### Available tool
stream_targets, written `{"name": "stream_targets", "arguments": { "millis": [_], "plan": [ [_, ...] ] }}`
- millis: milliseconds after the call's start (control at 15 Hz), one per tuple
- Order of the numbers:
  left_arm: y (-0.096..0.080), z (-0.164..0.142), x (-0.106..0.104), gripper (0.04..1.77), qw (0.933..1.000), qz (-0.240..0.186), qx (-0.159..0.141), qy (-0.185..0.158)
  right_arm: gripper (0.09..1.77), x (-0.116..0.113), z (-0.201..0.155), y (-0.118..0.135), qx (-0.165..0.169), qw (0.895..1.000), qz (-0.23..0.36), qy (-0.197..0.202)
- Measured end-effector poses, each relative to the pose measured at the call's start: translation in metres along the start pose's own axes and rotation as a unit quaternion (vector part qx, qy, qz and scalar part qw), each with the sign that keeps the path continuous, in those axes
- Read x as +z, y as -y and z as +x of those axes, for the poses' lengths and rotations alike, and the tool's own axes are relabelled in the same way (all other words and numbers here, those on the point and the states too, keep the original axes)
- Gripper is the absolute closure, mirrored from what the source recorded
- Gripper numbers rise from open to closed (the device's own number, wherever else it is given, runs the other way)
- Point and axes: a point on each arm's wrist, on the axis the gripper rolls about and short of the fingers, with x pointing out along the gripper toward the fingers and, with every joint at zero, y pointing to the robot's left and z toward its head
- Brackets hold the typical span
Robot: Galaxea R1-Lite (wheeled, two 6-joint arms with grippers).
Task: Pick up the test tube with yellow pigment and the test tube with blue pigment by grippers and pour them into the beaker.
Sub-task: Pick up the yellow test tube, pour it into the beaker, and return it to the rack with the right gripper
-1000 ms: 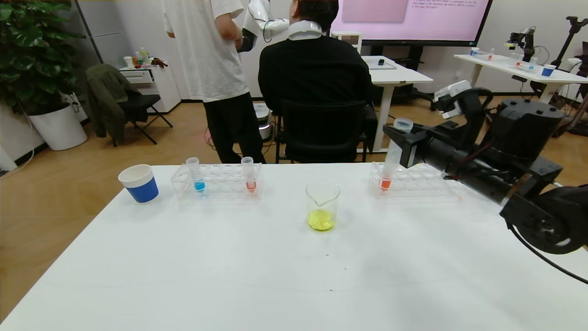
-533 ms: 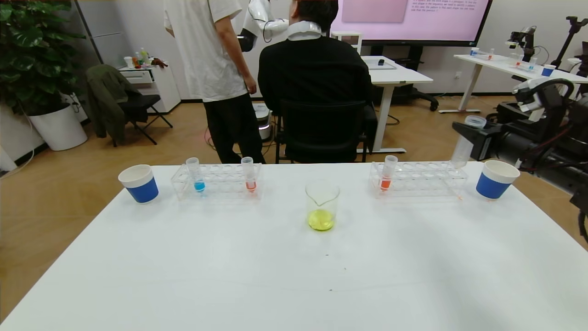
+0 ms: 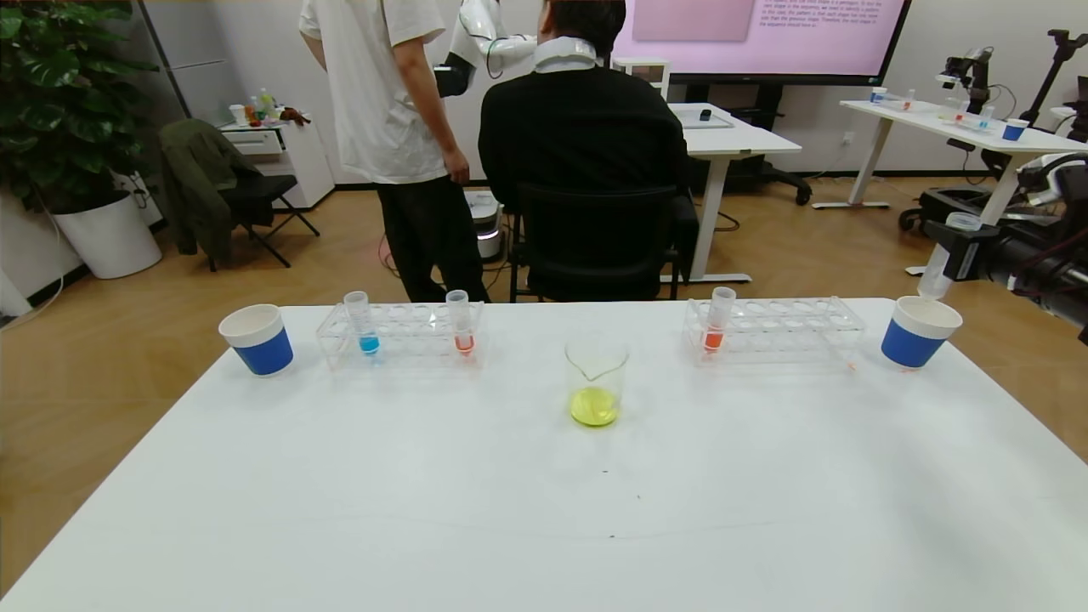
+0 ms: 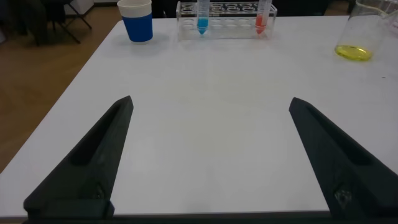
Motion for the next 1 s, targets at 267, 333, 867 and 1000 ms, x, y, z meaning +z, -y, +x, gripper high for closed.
{"name": "stream_targets", "arguments": {
  "millis": [267,333,867,1000],
  "plan": [
    [0.000,0.000,0.000,0.06,1.0000,0.000,0.000,0.000,1.36,-0.015,0.016,0.024,-0.024,1.000,0.005,-0.016],
    [0.000,0.000,0.000,0.06,1.0000,0.000,0.000,0.000,1.36,-0.019,0.020,0.030,-0.029,0.999,0.005,-0.018],
    [0.000,0.000,0.000,0.06,1.0000,0.000,0.000,0.000,1.36,-0.051,0.051,0.062,-0.054,0.998,0.029,-0.023],
    [0.000,0.000,0.000,0.06,1.0000,0.000,0.000,0.000,1.36,-0.057,0.057,0.064,-0.054,0.998,0.034,-0.024]
  ]
}}
